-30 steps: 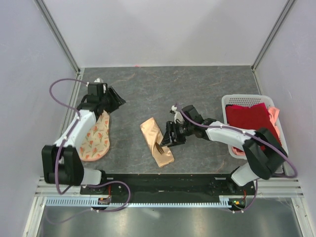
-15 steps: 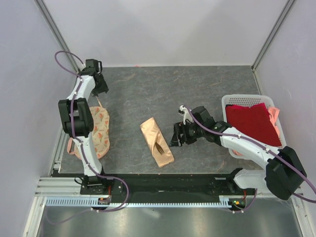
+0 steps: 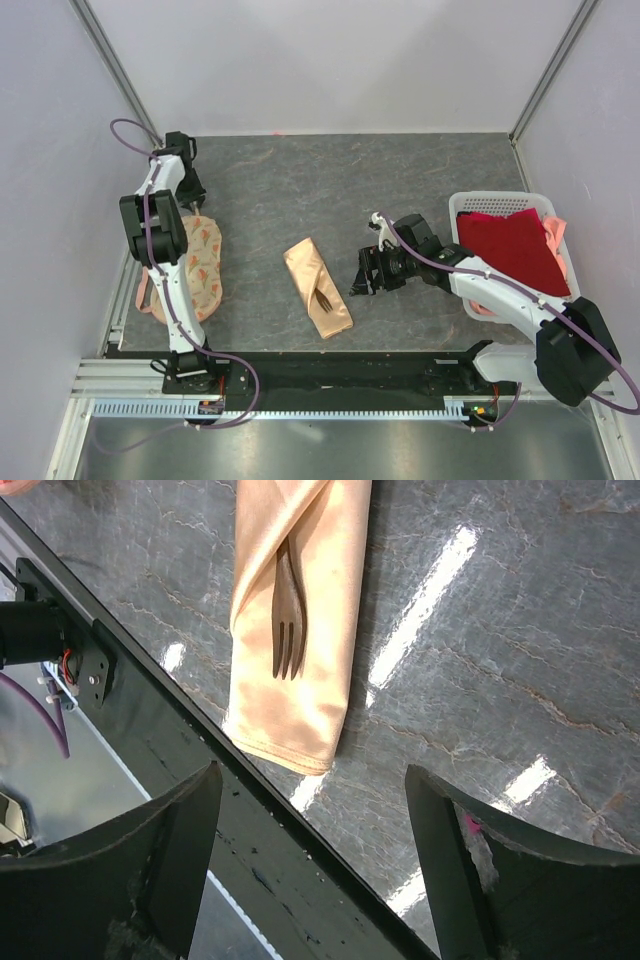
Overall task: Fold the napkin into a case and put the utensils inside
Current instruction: Pick up the spoon from the corner of the board.
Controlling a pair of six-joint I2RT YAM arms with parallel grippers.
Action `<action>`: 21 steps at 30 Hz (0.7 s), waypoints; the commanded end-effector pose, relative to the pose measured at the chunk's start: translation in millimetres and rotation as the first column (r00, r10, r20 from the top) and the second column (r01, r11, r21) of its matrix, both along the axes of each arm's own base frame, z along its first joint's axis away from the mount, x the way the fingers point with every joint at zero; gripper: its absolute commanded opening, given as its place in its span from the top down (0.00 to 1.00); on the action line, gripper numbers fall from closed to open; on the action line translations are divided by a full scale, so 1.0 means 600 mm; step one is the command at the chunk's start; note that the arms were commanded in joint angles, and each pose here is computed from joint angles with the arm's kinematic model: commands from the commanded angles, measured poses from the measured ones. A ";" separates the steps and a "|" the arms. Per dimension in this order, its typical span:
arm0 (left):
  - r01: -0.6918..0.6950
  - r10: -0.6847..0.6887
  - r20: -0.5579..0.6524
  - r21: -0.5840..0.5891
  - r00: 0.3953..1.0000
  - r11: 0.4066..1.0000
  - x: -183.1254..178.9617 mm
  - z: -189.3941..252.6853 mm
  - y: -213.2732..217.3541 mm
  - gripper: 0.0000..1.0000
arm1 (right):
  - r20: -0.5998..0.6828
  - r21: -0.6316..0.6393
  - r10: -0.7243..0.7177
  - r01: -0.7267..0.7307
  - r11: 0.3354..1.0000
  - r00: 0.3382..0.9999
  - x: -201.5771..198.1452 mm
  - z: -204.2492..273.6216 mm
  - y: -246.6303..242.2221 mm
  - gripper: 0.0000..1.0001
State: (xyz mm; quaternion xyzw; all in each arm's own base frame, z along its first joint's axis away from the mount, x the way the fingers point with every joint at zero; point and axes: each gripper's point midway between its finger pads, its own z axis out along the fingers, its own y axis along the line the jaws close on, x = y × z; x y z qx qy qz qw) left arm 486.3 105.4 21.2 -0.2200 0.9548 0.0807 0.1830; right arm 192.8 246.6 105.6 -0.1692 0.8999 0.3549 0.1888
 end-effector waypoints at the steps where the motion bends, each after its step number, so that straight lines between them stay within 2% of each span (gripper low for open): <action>1: 0.028 -0.030 -0.075 -0.030 0.997 0.999 -0.009 -0.038 -0.003 0.70 | 0.025 0.026 0.011 -0.011 1.000 1.000 0.003 0.009 0.003 0.18; 5: 0.042 -0.050 -0.077 -0.094 0.996 0.995 -0.003 -0.052 -0.021 0.82 | 0.025 0.037 -0.001 0.000 0.999 1.000 0.005 0.014 0.005 0.18; 6: 0.049 -0.057 -0.068 -0.108 0.996 0.993 0.001 -0.050 -0.025 0.87 | 0.027 0.039 -0.002 0.001 0.999 1.000 0.005 0.015 0.005 0.17; 7: 0.055 -0.061 -0.050 -0.113 0.997 0.992 0.009 -0.040 -0.028 0.95 | 0.027 0.037 -0.005 0.004 0.999 1.000 0.006 0.015 0.005 0.18; 8: 0.060 -0.064 -0.033 -0.128 0.997 0.990 0.012 -0.030 -0.033 0.98 | 0.020 0.032 -0.009 0.008 0.999 1.000 0.005 0.011 0.003 0.17; 16: 0.150 -0.097 0.251 -0.199 0.963 0.968 0.043 0.149 -0.094 0.98 | 0.020 0.015 -0.021 0.021 1.000 1.000 0.015 0.006 0.005 0.16; 21: 0.202 -0.133 0.280 -0.234 0.951 0.951 0.009 0.181 -0.146 0.98 | 0.015 0.007 -0.035 0.035 0.999 0.999 0.033 -0.002 0.012 0.16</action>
